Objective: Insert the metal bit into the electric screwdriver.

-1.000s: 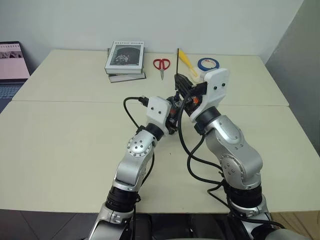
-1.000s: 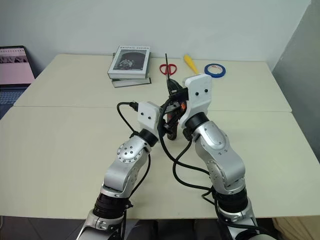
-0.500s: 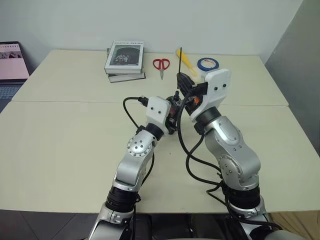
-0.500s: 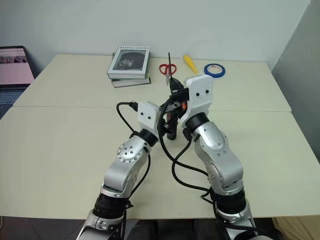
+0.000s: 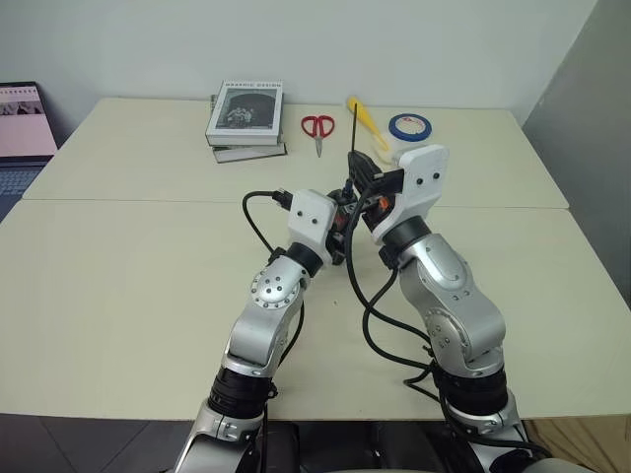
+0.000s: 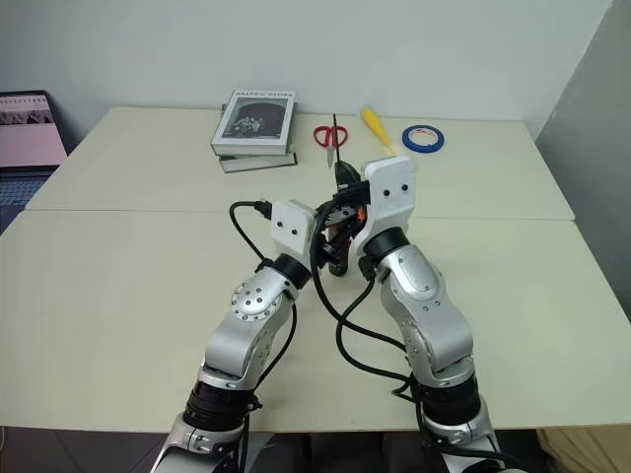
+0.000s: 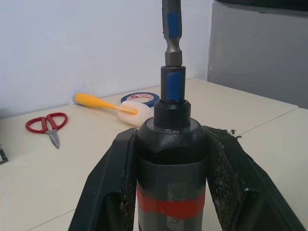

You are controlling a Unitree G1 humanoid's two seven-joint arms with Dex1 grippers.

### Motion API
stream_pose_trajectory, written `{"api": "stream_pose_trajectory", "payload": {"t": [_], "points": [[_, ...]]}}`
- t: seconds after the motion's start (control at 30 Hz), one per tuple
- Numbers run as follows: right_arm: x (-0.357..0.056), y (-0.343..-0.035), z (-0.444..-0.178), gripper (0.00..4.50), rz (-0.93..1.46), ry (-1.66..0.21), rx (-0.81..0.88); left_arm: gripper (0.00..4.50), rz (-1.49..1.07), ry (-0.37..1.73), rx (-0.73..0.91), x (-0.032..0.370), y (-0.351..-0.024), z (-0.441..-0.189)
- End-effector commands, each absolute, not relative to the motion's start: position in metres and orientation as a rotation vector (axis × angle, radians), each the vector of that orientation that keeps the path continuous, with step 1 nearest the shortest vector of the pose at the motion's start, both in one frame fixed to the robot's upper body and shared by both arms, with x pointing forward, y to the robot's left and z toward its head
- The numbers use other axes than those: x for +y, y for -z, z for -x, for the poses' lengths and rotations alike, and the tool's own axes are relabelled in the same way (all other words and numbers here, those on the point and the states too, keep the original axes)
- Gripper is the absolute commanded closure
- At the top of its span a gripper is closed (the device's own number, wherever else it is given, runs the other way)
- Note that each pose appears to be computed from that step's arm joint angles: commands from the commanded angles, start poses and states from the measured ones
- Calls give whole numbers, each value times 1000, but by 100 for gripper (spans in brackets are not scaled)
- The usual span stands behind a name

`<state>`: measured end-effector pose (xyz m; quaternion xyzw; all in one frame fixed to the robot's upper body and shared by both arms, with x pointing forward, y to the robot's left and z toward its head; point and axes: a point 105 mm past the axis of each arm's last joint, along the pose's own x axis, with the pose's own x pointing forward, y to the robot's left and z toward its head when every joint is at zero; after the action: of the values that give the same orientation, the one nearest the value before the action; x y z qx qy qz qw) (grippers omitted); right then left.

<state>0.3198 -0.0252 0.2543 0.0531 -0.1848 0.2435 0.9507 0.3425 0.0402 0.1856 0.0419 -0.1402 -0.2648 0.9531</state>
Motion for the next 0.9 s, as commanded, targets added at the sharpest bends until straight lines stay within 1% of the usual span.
{"api": "stream_pose_trajectory", "payload": {"t": [0.03,0.9], "points": [[-25,-264,-314,450,-119,-501,-428,287,-100,534,-325,40,-194,-340],[-23,-251,-311,450,-107,-530,-355,287,-98,541,-325,39,-194,-340]]}}
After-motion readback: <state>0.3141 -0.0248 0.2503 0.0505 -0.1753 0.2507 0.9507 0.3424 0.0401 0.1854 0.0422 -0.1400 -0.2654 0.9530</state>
